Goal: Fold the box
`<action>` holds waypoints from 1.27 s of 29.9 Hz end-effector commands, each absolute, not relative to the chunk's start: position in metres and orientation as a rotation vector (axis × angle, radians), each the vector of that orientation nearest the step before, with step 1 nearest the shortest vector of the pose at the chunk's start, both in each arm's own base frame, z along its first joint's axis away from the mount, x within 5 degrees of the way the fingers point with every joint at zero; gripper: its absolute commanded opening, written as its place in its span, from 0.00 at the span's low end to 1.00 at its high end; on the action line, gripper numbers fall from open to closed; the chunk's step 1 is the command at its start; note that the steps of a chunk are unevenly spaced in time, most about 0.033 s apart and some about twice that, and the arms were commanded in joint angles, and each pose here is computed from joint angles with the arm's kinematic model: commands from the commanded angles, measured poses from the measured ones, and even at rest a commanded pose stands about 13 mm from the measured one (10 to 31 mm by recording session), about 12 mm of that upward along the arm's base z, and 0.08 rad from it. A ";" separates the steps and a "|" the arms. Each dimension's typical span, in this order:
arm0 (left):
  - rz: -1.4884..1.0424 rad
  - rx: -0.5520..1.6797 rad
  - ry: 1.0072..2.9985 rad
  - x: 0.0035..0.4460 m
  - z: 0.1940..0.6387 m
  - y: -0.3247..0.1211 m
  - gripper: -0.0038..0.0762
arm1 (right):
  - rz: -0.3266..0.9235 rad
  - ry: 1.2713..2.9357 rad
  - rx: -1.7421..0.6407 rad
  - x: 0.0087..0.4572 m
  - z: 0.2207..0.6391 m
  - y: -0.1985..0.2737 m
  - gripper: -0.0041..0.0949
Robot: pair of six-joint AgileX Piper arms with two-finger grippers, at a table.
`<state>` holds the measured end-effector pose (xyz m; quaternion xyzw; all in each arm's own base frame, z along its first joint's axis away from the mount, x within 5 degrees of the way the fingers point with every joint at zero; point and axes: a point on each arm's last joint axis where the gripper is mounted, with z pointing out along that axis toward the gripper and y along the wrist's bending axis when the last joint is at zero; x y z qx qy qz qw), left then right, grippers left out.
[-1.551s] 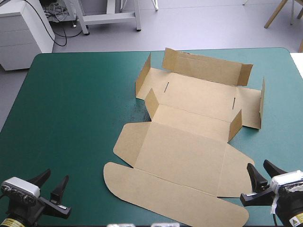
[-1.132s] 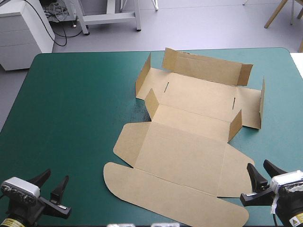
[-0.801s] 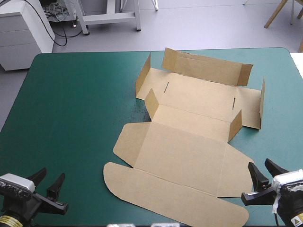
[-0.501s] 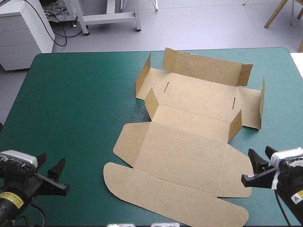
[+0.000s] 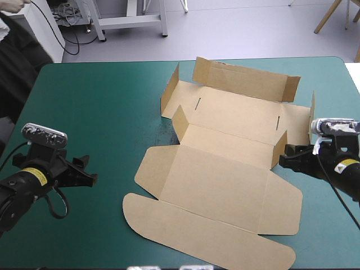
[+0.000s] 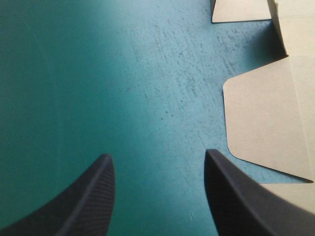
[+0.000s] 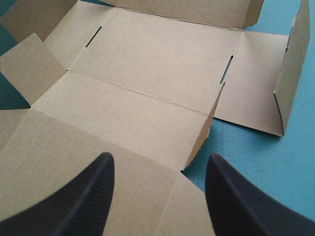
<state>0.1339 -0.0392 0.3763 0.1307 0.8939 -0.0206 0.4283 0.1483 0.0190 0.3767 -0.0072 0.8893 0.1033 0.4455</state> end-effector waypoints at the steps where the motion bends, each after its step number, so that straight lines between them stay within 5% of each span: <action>1: -0.004 0.335 2.194 0.147 0.394 -0.041 0.54 | 0.249 2.220 0.008 0.168 0.395 0.019 0.57; 17: 0.075 0.349 2.230 0.157 0.394 -0.041 0.54 | 0.233 2.568 0.028 0.262 0.355 0.020 0.57; 38: 0.087 0.364 2.244 0.156 0.393 -0.040 0.54 | 0.253 2.694 0.169 0.322 0.295 -0.001 0.55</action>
